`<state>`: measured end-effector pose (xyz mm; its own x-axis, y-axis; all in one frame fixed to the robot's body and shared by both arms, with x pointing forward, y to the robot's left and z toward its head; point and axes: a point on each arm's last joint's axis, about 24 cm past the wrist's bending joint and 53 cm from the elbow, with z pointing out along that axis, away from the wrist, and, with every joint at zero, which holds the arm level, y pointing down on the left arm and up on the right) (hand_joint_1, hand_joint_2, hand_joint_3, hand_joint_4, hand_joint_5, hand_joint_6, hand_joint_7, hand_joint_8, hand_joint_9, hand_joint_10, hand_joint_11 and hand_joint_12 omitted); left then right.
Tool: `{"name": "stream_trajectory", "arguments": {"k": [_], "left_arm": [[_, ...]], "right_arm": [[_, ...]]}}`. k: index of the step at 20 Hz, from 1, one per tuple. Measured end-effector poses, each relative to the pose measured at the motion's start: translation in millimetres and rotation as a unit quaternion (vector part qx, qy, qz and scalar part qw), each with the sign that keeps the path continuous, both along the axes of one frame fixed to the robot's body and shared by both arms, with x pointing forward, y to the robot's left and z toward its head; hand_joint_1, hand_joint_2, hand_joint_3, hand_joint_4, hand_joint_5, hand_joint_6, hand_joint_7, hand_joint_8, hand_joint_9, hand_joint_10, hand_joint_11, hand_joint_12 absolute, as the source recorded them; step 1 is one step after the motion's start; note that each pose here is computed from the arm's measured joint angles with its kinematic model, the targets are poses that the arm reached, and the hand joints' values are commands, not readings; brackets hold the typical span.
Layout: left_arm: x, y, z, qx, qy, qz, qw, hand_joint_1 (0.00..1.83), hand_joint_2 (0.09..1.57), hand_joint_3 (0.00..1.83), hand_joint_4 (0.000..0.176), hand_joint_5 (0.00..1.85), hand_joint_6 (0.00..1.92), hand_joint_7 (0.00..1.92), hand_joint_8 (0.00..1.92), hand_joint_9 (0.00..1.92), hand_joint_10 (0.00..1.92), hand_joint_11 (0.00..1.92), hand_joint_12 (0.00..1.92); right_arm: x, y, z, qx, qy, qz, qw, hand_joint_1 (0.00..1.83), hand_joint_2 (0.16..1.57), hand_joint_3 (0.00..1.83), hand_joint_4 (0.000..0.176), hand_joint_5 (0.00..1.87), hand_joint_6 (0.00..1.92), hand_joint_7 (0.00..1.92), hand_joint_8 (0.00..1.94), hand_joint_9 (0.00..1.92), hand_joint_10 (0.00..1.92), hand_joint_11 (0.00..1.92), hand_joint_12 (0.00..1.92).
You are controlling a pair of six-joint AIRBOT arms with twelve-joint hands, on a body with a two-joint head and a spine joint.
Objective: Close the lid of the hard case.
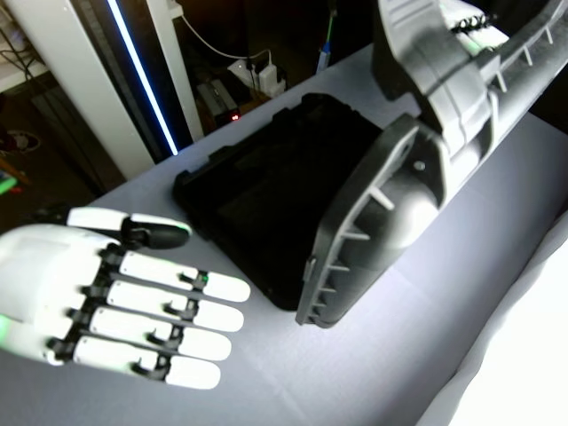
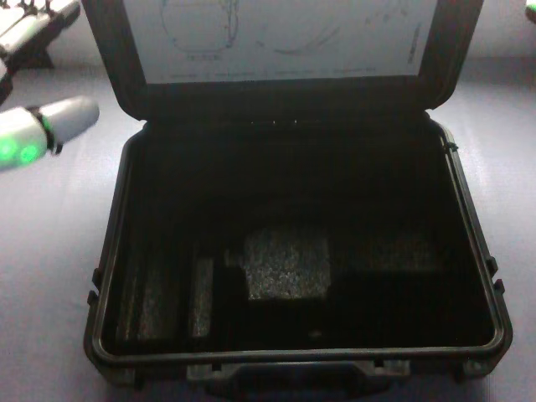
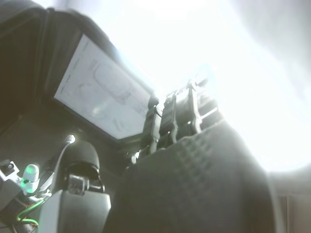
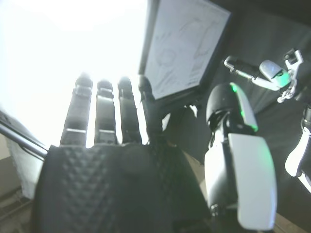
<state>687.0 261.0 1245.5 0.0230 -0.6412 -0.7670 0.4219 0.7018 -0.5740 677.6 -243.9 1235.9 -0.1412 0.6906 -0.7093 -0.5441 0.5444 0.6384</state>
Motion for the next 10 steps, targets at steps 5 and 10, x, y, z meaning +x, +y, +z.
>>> {"name": "stream_trajectory", "arguments": {"k": [5,10], "left_arm": [[17.7,-0.3,-3.6,-0.002,0.018,0.010,0.9998,0.05,1.20,0.00,0.081,0.02,0.00,0.00,0.00,0.00,0.00,0.00,0.00],[33.2,3.9,10.1,0.004,0.010,0.025,0.9996,0.05,1.20,0.00,0.043,0.01,0.00,0.01,0.00,0.00,0.00,0.00,0.00]], "right_arm": [[19.8,-3.6,-1.2,-0.003,0.014,-0.017,0.9998,0.45,1.09,0.00,0.012,0.00,0.00,0.00,0.00,0.00,0.00,0.00,0.00],[42.3,-5.6,5.7,0.002,0.019,-0.034,0.9992,0.44,1.06,0.00,0.000,0.00,0.00,0.00,0.00,0.00,0.00,0.00,0.00]]}}
